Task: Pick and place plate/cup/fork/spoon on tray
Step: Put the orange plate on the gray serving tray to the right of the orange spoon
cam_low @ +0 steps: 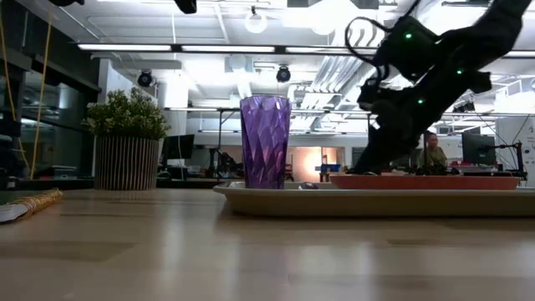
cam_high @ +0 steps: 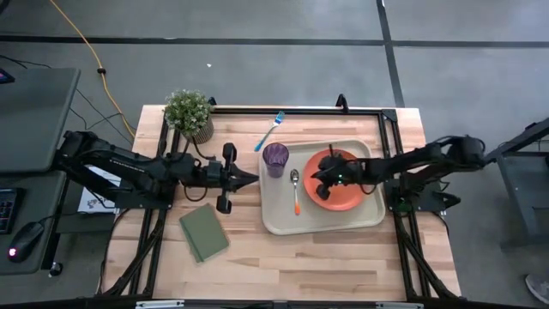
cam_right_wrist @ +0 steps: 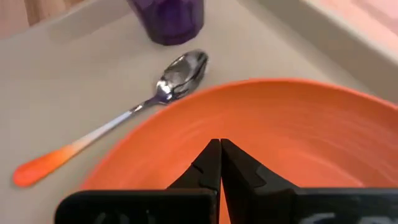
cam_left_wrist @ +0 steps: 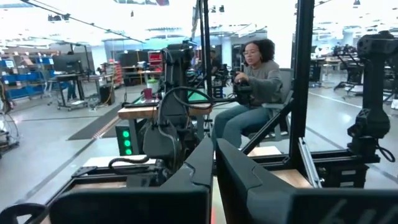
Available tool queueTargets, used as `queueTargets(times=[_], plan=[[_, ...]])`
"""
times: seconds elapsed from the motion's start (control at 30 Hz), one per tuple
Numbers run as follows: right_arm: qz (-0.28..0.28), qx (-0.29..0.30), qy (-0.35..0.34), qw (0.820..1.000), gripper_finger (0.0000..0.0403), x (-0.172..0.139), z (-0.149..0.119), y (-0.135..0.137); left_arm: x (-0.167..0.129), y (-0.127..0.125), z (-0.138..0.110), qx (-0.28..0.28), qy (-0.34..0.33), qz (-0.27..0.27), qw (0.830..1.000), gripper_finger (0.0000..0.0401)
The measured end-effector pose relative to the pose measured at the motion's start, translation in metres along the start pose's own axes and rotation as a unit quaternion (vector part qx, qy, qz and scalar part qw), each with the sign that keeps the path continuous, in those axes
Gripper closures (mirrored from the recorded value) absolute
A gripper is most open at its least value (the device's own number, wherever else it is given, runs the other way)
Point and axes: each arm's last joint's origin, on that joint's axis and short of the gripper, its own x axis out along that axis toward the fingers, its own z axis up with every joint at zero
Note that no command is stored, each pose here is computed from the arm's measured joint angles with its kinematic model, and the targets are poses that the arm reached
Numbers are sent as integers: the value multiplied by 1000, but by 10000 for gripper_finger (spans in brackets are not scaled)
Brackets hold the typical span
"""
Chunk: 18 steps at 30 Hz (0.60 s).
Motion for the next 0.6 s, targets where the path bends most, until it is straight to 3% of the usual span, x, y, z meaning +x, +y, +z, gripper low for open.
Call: queueTargets(times=[0.3, 0.6], plan=[[-13, -7, 36, 999, 403, 23, -2, 17, 0, 0, -1, 0, 5, 1, 1000, 401], [3, -4, 41, 999, 403, 24, -8, 29, 0, 0, -2, 1, 9, 1, 1000, 400]])
